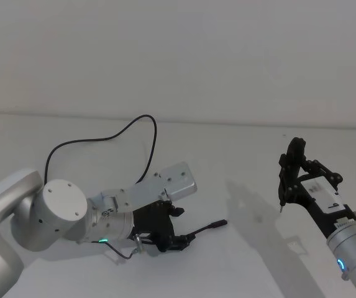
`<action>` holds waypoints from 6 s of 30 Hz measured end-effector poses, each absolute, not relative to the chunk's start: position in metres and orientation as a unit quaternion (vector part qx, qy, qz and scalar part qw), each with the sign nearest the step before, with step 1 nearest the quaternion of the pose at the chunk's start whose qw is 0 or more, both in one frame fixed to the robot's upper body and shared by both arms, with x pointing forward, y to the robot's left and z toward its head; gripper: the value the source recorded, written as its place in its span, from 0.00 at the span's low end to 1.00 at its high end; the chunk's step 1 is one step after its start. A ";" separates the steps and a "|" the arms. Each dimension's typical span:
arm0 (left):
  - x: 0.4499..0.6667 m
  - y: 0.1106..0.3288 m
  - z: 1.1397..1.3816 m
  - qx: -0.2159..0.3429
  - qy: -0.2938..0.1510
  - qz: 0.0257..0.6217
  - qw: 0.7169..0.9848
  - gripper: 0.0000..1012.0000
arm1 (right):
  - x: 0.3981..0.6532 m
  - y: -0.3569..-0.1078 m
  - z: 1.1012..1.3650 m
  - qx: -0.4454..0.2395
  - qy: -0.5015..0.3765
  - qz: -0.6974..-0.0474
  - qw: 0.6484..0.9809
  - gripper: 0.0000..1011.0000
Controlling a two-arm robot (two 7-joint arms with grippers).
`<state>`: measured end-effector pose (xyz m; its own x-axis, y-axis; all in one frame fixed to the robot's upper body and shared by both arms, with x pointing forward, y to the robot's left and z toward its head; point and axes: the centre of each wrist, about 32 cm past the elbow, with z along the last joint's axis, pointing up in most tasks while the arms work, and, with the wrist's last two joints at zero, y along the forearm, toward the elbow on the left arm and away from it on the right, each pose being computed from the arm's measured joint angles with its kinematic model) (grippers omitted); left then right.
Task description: Pick up the data cable with the one hand.
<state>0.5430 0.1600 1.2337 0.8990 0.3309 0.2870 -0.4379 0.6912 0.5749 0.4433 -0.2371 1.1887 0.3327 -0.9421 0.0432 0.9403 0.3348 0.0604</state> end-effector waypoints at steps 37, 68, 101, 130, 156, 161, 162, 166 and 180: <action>0.543 0.160 1.233 0.334 -0.080 0.211 0.915 0.40 | 0.443 -0.237 1.189 0.012 -0.035 -0.577 0.816 0.27; 0.543 0.160 1.233 0.335 -0.080 0.211 0.915 0.12 | 0.443 -0.237 1.189 0.012 -0.035 -0.577 0.816 0.27; 0.535 0.165 1.248 0.284 -0.102 0.239 0.923 0.05 | 0.441 -0.235 1.205 0.047 -0.049 -0.566 0.822 0.27; 0.528 0.168 1.266 0.245 -0.116 0.245 0.931 0.05 | 0.448 -0.215 1.220 0.124 -0.019 -0.526 0.842 0.27; 0.527 0.169 1.268 0.241 -0.117 0.245 0.932 0.05 | 0.463 -0.215 1.213 0.162 0.013 -0.499 0.851 0.27; 0.527 0.169 1.268 0.241 -0.117 0.245 0.932 0.05 | 0.466 -0.215 1.211 0.167 0.019 -0.496 0.852 0.27; 0.527 0.169 1.268 0.241 -0.117 0.245 0.932 0.05 | 0.466 -0.215 1.211 0.168 0.020 -0.496 0.852 0.27; 0.527 0.169 1.268 0.241 -0.117 0.245 0.932 0.05 | 0.468 -0.215 1.209 0.170 0.023 -0.495 0.852 0.27; 0.527 0.169 1.268 0.241 -0.117 0.245 0.932 0.05 | 0.474 -0.215 1.205 0.174 0.032 -0.493 0.852 0.27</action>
